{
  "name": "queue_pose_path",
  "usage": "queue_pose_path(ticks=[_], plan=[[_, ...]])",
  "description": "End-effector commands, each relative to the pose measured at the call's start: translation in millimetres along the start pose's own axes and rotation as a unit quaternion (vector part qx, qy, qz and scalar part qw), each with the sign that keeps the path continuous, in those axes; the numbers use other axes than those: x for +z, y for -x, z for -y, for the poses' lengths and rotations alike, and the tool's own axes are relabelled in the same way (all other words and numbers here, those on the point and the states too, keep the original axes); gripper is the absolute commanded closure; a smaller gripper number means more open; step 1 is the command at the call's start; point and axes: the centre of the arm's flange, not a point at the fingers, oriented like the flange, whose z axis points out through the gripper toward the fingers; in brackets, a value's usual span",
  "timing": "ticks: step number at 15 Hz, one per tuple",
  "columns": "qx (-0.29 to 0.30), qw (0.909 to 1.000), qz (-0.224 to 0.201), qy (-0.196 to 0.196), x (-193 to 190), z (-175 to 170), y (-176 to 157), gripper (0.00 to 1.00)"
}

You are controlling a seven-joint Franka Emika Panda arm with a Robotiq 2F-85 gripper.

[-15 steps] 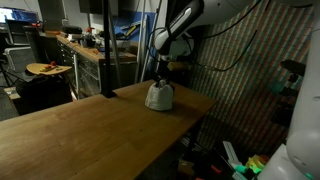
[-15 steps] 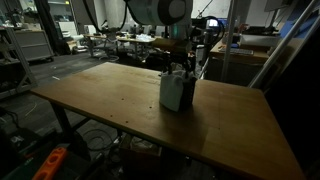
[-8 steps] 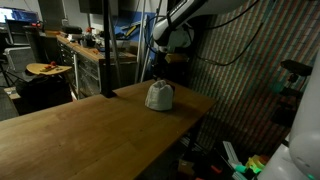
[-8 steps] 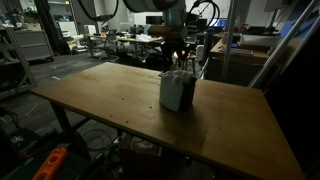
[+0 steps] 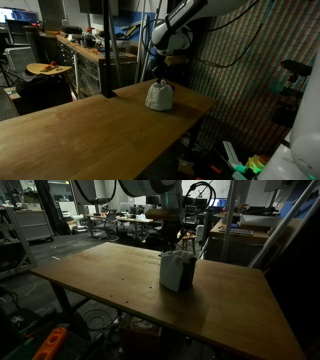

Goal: Put the towel on the table into the box

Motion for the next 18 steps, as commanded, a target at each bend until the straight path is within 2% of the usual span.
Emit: queue_pose_path(ticks=[1, 8, 12, 18], plan=[[0.008, 0.9999, 0.007, 0.013, 5.9, -10.0, 9.8, 0.97], [0.009, 0.9999, 0.010, 0.005, 34.7, -11.4, 20.6, 0.97], [0.009, 0.9999, 0.007, 0.004, 41.5, -12.0, 22.6, 0.97], [0.001, 0.9997, 0.023, 0.000, 50.0, -5.9, 23.5, 0.97]])
